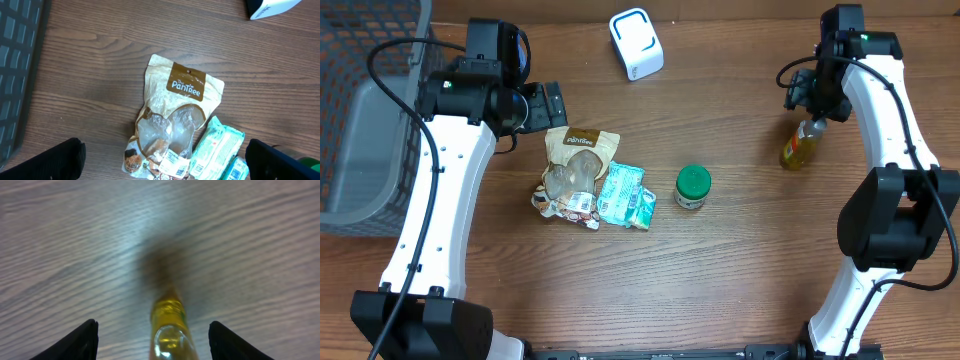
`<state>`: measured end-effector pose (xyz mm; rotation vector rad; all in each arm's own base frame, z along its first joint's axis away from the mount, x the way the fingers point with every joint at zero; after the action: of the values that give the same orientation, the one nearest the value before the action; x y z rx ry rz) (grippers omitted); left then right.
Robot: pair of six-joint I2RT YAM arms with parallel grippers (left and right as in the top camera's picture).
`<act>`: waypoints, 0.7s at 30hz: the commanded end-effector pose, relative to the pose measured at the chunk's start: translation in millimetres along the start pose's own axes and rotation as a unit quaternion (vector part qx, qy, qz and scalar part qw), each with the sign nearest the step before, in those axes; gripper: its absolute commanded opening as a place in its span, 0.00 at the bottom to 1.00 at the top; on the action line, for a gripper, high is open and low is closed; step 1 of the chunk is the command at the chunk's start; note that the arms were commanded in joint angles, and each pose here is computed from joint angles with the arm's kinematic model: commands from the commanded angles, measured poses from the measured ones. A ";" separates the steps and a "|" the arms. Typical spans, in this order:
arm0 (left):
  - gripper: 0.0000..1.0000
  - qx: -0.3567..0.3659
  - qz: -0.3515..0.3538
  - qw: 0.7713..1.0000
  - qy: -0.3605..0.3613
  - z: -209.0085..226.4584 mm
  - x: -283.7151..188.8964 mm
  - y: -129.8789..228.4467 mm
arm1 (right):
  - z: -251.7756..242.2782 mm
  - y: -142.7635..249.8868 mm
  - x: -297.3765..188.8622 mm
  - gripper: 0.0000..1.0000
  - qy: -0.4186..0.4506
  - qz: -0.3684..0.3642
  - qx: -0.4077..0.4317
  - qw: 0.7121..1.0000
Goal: Scan the item barcode
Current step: 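Release the Vim bottle and move the right gripper over the green-lidded jar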
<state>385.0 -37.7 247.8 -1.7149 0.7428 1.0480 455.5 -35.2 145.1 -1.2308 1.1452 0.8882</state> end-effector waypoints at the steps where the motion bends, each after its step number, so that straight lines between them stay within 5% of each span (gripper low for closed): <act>1: 0.99 -0.003 -0.003 1.000 0.006 -3.0 -1.3 -2.0 | 22.2 -4.8 -8.0 0.66 -0.051 -0.019 -0.033 0.998; 11: 1.00 -0.003 -0.003 1.000 0.006 -3.0 -1.3 -2.0 | 81.9 -5.2 -13.8 0.66 -0.075 -0.044 -0.091 0.992; 21: 1.00 -0.003 -0.003 1.000 0.006 -3.0 -1.3 -2.0 | 138.6 41.5 -20.0 0.73 -0.081 0.021 -0.105 0.991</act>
<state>384.9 -37.7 247.8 -1.7147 0.7430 1.0484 443.8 96.1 144.2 -1.3298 0.9428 1.1592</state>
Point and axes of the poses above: each gripper's point midway between its finger pads, its own x axis out along the fingers, its own z axis along the line the jaws close on, y = z × x, the point moved 3 cm from there along -x, back along the fingers, and after that the axes turned 8 degrees about -x, right-handed, at the moved point
